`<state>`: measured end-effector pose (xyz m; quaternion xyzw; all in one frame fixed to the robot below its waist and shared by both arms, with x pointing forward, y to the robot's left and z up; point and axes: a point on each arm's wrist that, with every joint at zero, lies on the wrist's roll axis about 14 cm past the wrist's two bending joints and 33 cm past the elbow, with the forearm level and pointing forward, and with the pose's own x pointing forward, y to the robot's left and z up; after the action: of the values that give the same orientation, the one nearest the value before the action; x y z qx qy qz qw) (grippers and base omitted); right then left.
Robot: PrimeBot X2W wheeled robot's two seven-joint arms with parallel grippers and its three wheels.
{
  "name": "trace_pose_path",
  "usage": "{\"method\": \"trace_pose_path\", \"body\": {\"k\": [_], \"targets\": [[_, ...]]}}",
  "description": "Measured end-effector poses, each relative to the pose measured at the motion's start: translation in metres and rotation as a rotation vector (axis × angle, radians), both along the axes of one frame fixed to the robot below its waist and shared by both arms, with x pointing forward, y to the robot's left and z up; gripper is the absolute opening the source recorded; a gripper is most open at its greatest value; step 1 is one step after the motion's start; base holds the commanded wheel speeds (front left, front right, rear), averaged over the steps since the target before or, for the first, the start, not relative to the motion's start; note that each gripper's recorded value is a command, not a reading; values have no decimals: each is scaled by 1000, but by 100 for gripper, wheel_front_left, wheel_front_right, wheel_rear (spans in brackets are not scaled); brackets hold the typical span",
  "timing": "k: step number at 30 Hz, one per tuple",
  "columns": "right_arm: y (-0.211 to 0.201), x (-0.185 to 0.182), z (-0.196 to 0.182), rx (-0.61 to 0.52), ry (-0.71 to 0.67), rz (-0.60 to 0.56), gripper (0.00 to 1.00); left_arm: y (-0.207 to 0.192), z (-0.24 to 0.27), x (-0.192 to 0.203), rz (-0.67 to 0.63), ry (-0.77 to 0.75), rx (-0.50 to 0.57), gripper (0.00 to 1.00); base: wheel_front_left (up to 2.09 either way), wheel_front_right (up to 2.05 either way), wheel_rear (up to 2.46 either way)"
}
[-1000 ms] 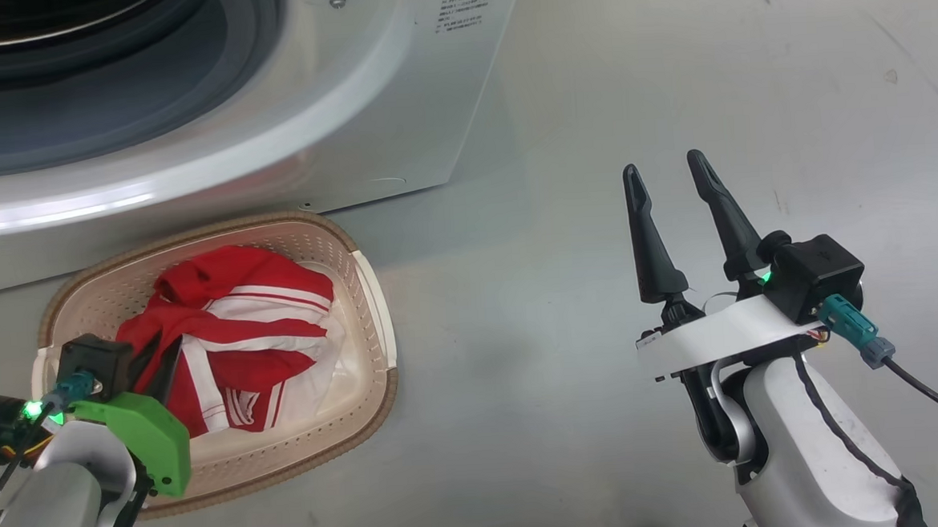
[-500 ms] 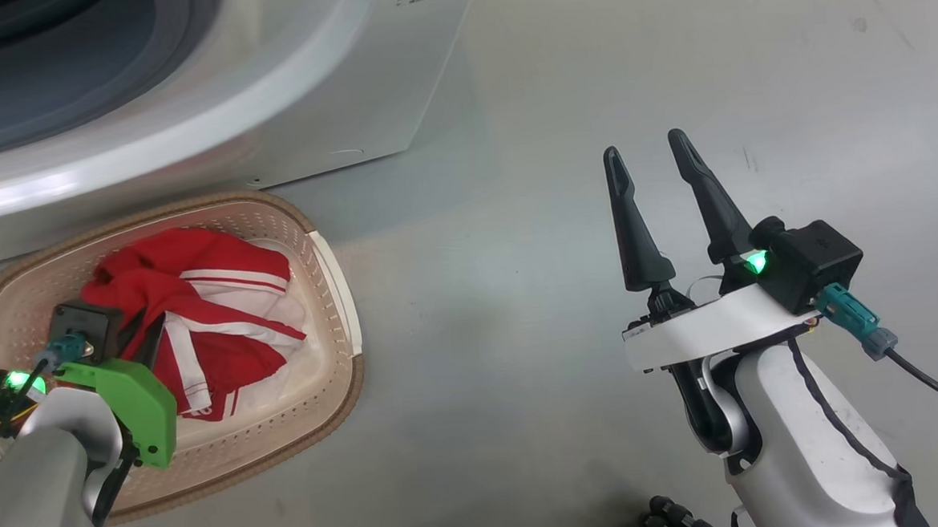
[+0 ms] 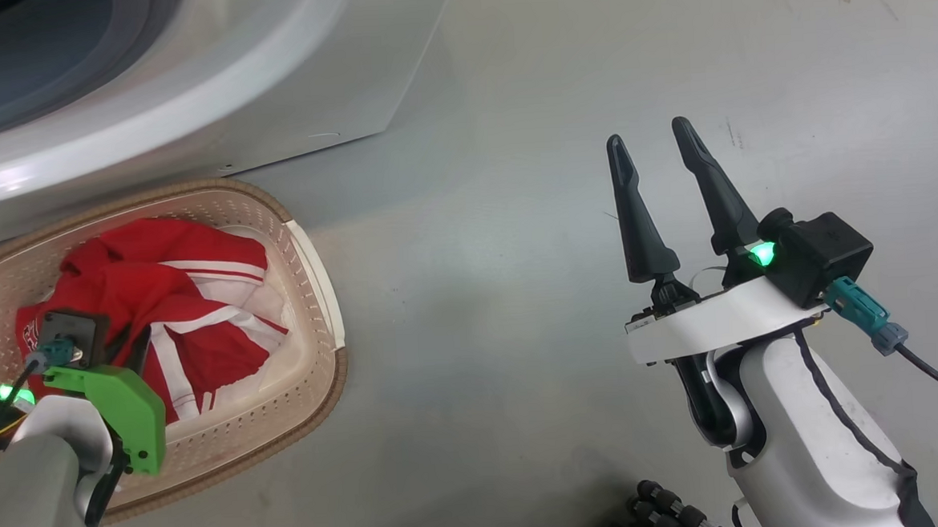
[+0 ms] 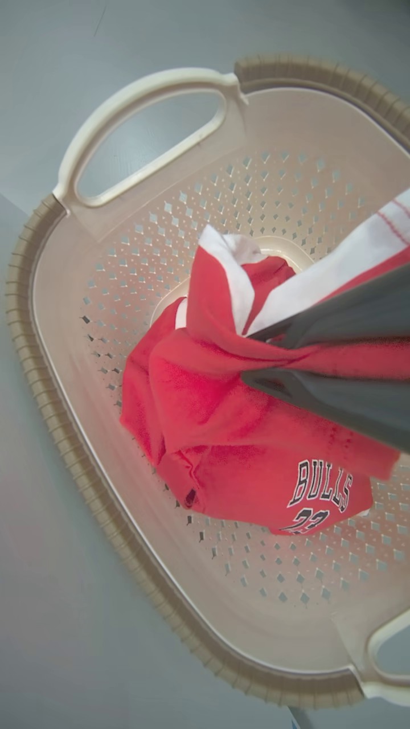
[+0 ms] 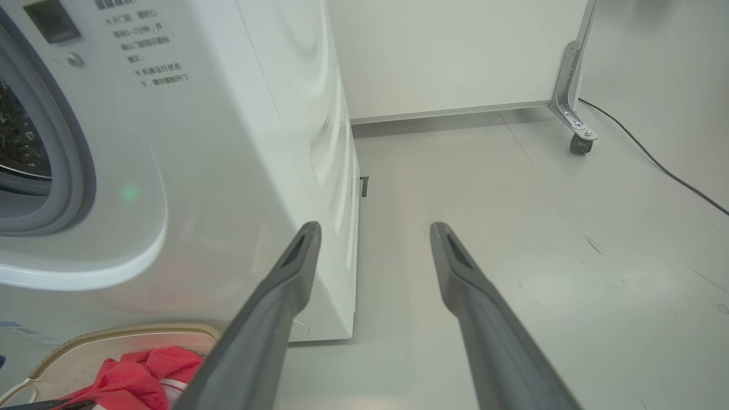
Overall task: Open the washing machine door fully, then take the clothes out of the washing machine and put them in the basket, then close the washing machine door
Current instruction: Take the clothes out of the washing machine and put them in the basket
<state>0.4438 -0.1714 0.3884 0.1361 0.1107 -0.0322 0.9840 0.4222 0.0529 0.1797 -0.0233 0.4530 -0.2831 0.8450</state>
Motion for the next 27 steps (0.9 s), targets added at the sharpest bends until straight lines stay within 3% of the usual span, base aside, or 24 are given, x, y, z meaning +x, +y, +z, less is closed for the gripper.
{"method": "trace_pose_path", "body": {"k": [4, 5, 6, 7, 15, 27], "targets": [[0, 3, 0, -1, -6, 1, 100, 2, -3, -7, -7, 19, 11, 0, 0, 0, 0], [1, 4, 0, 0, -7, 3, 100, 2, -4, -9, -6, 26, 12, 23, 0, 0, 0], [2, 5, 1, 1, -10, 7, 100, 2, -4, -12, 0, 37, 12, 86, 0, 0, 0], [4, 6, 2, 3, -13, 11, 100, 3, -5, -15, 3, 48, 16, 100, 0, 0, 0], [8, 8, 10, 11, -35, 23, 100, 2, 5, -20, 13, 45, 11, 100, 0, 0, 0], [13, 11, 32, 7, -91, 37, 100, -13, 61, 7, 51, -154, -83, 100, 0, 0, 0]]}}
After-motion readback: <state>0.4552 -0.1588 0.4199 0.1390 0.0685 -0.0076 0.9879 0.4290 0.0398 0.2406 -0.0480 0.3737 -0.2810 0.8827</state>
